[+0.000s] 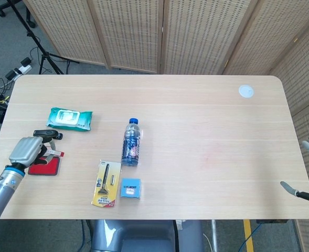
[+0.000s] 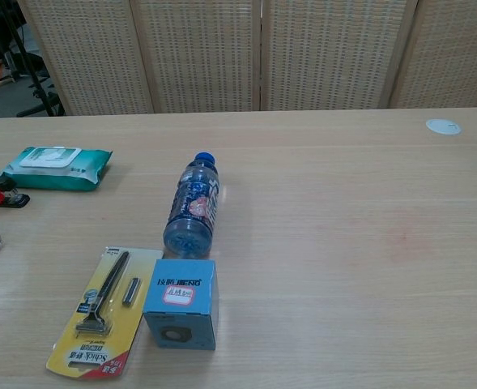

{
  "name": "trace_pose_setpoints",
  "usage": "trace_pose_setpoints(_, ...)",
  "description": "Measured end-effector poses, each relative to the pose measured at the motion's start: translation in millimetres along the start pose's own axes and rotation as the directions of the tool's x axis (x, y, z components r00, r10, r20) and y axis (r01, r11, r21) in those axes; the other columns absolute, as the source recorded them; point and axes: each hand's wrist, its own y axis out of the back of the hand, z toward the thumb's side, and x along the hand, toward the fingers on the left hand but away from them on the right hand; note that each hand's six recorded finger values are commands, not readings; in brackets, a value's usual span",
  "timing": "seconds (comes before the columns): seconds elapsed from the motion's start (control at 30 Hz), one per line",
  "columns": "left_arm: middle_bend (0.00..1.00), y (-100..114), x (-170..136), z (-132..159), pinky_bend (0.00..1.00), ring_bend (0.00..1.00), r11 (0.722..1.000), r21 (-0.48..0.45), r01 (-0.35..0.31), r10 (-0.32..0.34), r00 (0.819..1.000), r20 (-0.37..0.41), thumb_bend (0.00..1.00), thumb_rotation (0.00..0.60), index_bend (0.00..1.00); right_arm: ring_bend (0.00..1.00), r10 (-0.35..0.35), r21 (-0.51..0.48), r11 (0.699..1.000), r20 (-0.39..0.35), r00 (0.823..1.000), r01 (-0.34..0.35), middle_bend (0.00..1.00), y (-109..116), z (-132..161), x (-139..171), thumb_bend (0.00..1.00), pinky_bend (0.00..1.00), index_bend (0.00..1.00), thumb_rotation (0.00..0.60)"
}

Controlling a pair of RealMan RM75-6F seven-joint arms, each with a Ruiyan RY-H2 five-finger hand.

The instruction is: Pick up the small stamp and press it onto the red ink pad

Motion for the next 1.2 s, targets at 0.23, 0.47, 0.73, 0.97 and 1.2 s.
trace_pose_setpoints(0.23,1.0,-23.9,29.5,27.8,1.0,0.96,0.997,0.022,0.069,-0.068,0.998,-0.008,0.39,0.6,0.66,0.0,0.005,-0.004,1.0,0.008,1.0,-0.005,0.0,-0.2,-2.7,-2.6,0.0,0.0,0.0,0.6)
trace_pose_setpoints(0.47,1.0,-50.9,49.1,34.6,1.0,0.96,0.993,0.045,0.113,-0.111,0.993,-0.045,0.39,0.6,0.66,0.0,0.006,-0.006,1.0,0.008,1.0,-0.006,0.0,-0.3,-3.1,-3.1,0.0,0.0,0.0,0.6)
trace_pose_setpoints(0.73,1.0,-65.8,50.9,35.9,1.0,0.96,0.99,0.049,0.135,-0.132,0.99,-0.054,0.39,0.6,0.66,0.0,0.006,-0.007,1.0,0.007,1.0,-0.006,0.0,-0.2,-2.8,-3.1,0.0,0.0,0.0,0.6)
trace_pose_setpoints(0.97,1.0,-68.3,54.4,34.4,1.0,0.95,0.993,0.051,0.103,-0.1,0.993,-0.057,0.39,0.6,0.66,0.0,0.004,-0.011,1.0,0.012,1.0,-0.004,0.0,1.0,-4.4,-3.3,0.0,0.0,0.0,0.6)
trace_pose_setpoints(1.2,1.0,-74.1,56.4,33.4,1.0,0.96,0.993,0.047,0.107,-0.104,0.993,-0.06,0.38,0.6,0.66,0.0,0.002,-0.011,1.0,0.011,1.0,-0.002,0.0,1.4,-4.2,-2.9,0.0,0.0,0.0,0.6)
